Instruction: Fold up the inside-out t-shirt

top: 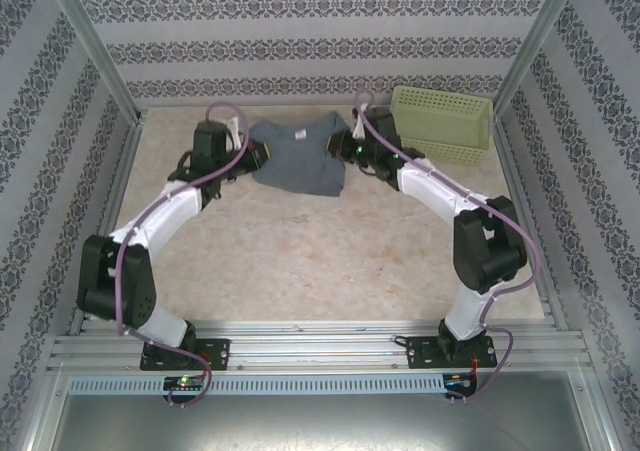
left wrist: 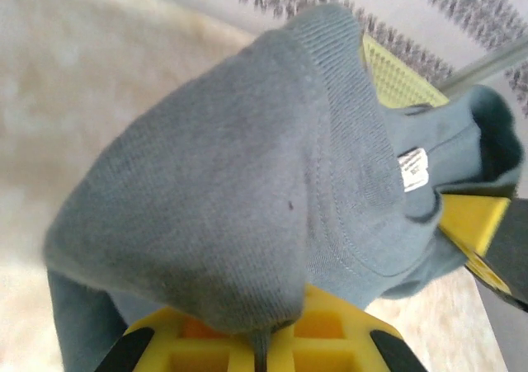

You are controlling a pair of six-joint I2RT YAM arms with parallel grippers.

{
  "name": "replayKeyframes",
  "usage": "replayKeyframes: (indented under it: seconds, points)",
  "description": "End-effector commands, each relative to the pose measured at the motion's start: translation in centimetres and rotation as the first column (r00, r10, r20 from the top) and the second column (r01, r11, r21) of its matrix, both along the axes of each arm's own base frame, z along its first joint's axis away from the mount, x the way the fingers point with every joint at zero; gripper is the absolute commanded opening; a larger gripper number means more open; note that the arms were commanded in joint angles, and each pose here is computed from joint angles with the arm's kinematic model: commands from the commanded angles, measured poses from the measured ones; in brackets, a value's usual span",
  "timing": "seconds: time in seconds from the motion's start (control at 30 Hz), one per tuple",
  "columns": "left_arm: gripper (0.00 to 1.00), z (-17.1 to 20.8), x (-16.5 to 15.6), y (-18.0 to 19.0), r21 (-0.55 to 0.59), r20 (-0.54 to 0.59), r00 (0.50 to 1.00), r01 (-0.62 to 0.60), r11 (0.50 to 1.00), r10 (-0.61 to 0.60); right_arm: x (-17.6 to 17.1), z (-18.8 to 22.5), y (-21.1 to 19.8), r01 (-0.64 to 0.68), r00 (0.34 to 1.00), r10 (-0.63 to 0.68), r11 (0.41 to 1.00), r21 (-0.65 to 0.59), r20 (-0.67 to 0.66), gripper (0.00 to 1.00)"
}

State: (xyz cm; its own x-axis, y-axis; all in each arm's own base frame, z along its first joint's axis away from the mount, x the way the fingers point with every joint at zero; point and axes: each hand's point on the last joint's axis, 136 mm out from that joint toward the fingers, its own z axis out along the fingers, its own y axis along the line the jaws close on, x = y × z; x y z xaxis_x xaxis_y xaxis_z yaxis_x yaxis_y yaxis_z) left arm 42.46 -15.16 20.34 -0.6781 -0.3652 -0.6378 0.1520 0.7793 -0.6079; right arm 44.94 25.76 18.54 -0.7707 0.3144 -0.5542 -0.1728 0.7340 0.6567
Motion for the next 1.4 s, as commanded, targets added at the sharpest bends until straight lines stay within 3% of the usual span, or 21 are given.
replayKeyframes:
  seconds: [0.0,0.23,0.5,0.63,0.83,1.07,1.37]
  points:
    - [0.0,-0.6,-3.5,-0.8,-0.079,0.039,0.998,0.048,0.996,-0.045,-3.0,-1.4,-0.8,-0.013,1.0,0.013,1.0,-0.01,0.01,0.0]
    - [0.0,-4.0,-11.2,-1.6,-0.163,-0.036,0.995,0.087,0.983,-0.094,-10.4,-5.1,-1.8,-0.045,0.996,0.044,0.999,-0.015,-0.081,0.0]
    - [0.0,-9.5,-18.7,-2.1,-0.129,-0.154,0.982,0.088,0.988,-0.108,-18.1,-9.3,-2.4,-0.061,0.987,0.049,0.995,-0.076,-0.155,0.0]
    - [0.0,-12.0,-21.0,-1.6,-0.124,-0.204,0.974,0.072,0.99,-0.096,-20.2,-11.0,-2.6,-0.062,0.985,0.046,0.994,-0.089,-0.169,0.0]
    - [0.0,-12.4,-20.9,-1.0,-0.052,-0.202,0.976,0.071,0.996,-0.08,-20.1,-11.5,-2.5,-0.045,0.985,0.025,0.993,-0.113,-0.173,0.0]
    - [0.0,-9.1,-17.3,-0.6,0.055,-0.129,0.992,0.021,0.998,-0.014,-17.7,-8.3,-1.7,-0.039,0.992,0.017,0.984,-0.173,-0.126,0.0]
    - [0.0,-9.4,-14.5,-0.9,0.133,-0.164,0.986,0.007,0.991,0.015,-14.8,-10.3,-3.1,-0.006,0.973,-0.046,0.974,-0.225,-0.227,0.0]
